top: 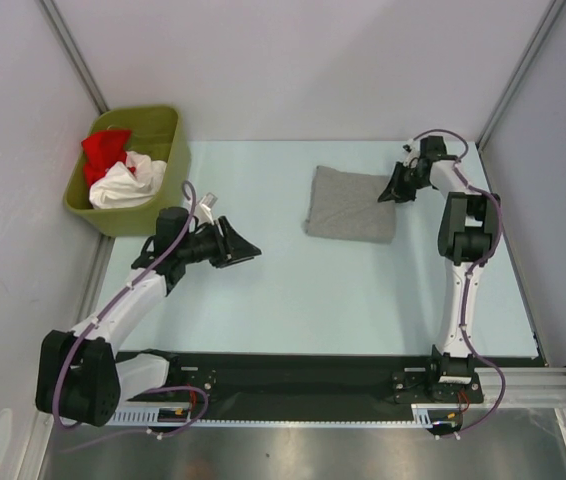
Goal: Fold and stack the t-shirts
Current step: Neatly place the folded tshirt to the corner
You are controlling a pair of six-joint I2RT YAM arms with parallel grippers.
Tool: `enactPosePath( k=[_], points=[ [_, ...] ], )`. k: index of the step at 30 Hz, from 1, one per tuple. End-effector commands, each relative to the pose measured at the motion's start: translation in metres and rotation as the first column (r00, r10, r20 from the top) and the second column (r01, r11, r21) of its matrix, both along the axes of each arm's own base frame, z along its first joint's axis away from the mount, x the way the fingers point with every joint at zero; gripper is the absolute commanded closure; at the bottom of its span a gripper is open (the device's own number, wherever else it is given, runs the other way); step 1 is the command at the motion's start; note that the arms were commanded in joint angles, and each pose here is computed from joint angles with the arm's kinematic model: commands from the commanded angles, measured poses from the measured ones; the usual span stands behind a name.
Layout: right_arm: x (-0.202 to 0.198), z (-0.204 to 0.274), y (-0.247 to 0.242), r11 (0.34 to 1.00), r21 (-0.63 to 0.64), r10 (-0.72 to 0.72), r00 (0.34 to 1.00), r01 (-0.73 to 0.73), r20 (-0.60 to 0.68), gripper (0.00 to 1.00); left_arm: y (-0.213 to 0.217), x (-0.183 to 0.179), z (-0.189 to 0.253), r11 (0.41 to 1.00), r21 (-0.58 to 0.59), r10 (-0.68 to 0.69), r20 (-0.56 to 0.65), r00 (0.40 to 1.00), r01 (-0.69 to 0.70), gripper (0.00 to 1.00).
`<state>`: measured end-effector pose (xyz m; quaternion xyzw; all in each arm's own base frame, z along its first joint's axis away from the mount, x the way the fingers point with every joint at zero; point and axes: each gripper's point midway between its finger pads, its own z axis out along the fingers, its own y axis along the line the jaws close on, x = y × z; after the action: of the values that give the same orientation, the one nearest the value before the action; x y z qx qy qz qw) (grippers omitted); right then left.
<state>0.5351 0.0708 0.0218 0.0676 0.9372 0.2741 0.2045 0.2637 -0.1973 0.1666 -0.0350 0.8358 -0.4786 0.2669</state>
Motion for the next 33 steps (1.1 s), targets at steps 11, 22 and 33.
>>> enactPosePath(
  k=[11,22,33],
  points=[
    [-0.018,0.015,-0.223,0.76,-0.631,-0.173,0.984,0.157,0.035,1.0,-0.017,0.013,-0.001,0.989,-0.105,-0.099,0.039,0.994,0.102,0.53],
    [0.066,0.048,-0.29,0.565,-0.723,-0.251,0.918,0.397,0.308,1.0,-0.022,0.02,-0.011,0.984,-0.142,-0.116,-0.032,0.993,0.111,0.53],
    [0.116,0.053,-0.301,0.542,-0.6,-0.294,0.802,0.588,0.52,1.0,-0.023,0.022,-0.029,0.986,-0.141,-0.108,-0.11,0.988,0.092,0.53]
  ],
)
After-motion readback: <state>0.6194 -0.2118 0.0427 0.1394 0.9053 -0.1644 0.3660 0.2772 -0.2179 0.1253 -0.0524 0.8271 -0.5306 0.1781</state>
